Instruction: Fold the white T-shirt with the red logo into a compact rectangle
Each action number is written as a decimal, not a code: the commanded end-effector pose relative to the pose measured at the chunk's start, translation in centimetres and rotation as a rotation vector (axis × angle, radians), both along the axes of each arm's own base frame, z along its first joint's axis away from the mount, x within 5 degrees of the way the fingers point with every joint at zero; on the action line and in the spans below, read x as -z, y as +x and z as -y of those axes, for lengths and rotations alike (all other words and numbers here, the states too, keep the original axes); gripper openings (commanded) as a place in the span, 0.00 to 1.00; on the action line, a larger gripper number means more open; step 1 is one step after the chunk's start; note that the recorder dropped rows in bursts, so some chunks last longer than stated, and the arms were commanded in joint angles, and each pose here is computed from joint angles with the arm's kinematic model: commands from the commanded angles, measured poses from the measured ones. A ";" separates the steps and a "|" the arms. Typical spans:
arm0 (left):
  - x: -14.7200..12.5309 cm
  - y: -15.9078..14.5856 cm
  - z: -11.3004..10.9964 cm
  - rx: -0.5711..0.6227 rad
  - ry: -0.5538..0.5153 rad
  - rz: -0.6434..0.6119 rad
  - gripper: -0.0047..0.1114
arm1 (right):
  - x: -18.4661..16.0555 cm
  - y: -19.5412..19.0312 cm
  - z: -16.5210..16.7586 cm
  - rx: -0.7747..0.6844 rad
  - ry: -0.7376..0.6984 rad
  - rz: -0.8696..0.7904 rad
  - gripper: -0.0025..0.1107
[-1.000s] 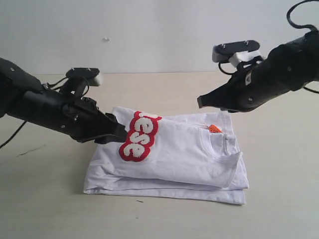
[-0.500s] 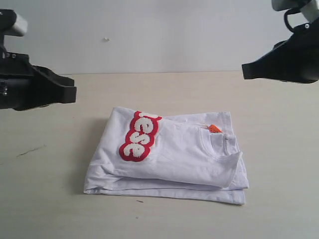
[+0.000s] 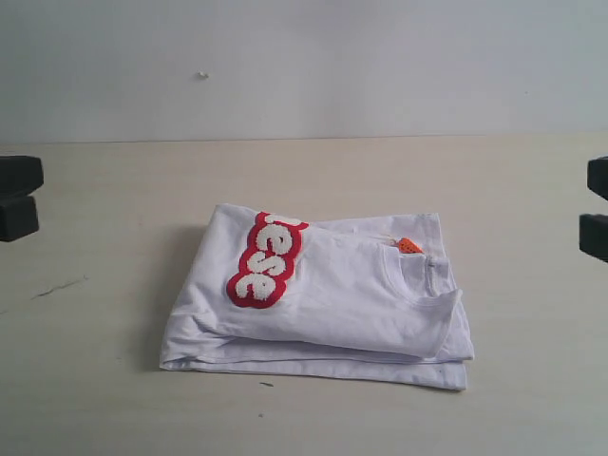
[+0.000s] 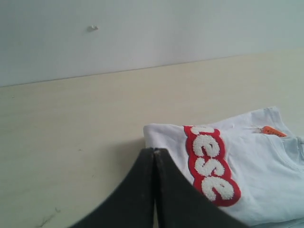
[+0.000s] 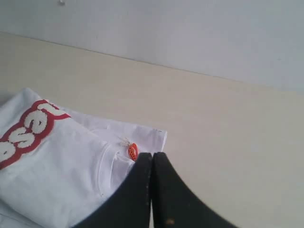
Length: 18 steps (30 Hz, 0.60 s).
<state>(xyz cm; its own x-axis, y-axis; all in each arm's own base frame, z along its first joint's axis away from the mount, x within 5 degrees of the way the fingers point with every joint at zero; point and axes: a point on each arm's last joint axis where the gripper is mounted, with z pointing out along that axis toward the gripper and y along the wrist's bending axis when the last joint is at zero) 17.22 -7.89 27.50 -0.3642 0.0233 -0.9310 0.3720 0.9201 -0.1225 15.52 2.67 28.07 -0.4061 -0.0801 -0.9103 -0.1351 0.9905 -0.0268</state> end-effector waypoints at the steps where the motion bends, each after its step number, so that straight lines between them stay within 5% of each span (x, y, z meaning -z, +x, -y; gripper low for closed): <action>1: 0.2 -2.0 -1.4 -0.058 -0.047 0.051 0.04 | 0.4 -2.7 0.5 -0.011 0.012 0.087 0.02; 18: 1.6 -6.4 -3.5 -0.085 -0.165 0.135 0.04 | 0.9 -6.2 1.5 0.026 0.084 0.148 0.02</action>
<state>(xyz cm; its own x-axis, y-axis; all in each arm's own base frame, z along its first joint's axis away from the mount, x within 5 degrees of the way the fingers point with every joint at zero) 11.20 -4.34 25.94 -0.2260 -0.1431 -0.9636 0.3009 0.9305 -0.2088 9.39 1.28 27.66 -0.2373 0.0090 -0.9714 -0.1196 0.9921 0.0384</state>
